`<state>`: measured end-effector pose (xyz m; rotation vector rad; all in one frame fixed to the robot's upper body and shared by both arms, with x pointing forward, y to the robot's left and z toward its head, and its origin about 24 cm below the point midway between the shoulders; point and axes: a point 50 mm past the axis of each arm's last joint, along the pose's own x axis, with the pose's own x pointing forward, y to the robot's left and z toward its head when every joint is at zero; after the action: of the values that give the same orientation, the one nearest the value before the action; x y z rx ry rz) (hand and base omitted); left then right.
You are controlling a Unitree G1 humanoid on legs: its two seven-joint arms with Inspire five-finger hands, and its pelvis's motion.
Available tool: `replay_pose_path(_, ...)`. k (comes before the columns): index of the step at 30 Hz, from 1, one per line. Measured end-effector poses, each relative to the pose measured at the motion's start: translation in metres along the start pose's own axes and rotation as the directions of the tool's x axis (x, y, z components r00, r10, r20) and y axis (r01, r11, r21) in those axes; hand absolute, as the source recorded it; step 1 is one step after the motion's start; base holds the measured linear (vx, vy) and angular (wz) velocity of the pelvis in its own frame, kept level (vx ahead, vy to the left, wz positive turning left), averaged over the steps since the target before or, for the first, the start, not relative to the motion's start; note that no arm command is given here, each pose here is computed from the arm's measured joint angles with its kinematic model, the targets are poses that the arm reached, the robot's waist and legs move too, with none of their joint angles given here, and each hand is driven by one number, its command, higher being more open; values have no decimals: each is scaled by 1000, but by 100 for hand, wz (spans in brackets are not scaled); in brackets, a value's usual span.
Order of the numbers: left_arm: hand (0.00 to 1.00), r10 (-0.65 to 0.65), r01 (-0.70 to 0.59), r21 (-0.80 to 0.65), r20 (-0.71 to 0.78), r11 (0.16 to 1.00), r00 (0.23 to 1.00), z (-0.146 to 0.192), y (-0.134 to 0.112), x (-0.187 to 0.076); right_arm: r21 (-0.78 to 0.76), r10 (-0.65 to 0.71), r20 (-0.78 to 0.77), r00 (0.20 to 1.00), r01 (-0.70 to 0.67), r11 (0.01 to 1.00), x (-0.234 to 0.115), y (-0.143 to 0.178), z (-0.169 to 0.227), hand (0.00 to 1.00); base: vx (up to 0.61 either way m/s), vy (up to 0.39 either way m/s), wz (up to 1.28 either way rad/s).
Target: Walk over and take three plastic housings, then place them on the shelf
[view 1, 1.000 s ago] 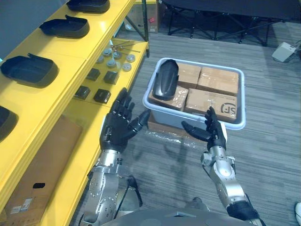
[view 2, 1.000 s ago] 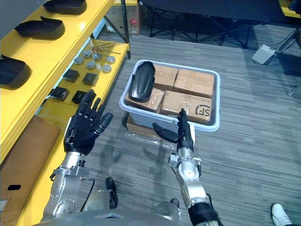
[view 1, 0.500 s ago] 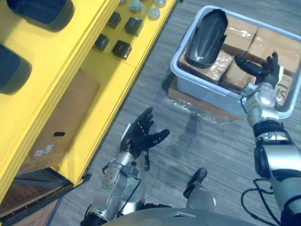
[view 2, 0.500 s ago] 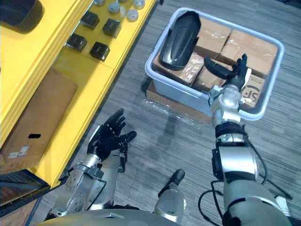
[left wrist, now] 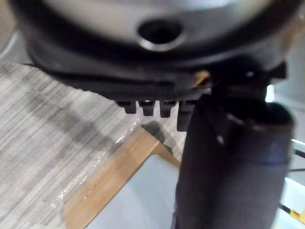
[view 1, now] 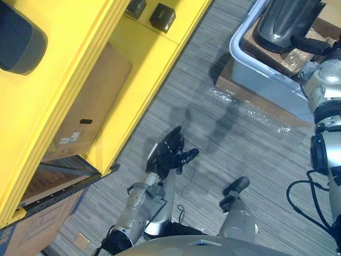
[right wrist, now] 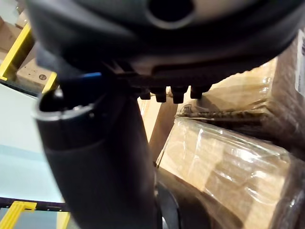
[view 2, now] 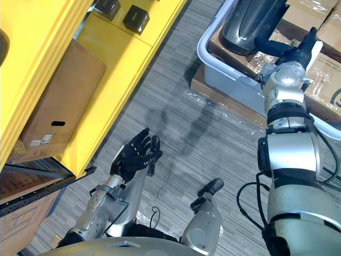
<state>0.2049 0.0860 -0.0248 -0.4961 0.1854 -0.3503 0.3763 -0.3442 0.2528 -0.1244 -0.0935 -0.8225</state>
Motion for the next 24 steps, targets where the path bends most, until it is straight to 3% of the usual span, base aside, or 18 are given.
replay_pose_path(2, 100, -2, 2, -13, -1, 1000, 1000, -3, -5, 1, -63, -46, 2, 999, 46, 997, 2, -6, 5, 100, -80, 32, 8)
replay_pose_path(3, 100, 3, -3, -19, 0, 1000, 1000, -3, -5, 1, -76, -53, 2, 999, 53, 996, 2, -6, 8, 0, -47, 24, 9)
replay_pose_path(14, 100, 57, -56, -22, 18, 998, 998, -2, 2, -3, -450, -213, -98, 972, 148, 881, 13, -58, 10, 0, -24, 7, 12)
replay_pose_path(16, 100, 67, -67, -14, 11, 998, 998, -2, 6, -5, -506, -231, -192, 954, 106, 856, 12, -65, 0, 0, -12, -22, 4)
replay_pose_path(24, 100, 121, -120, -26, 53, 992, 991, 7, 16, -21, -616, -245, -302, 921, 7, 787, 9, -72, -7, 0, -17, -14, 0)
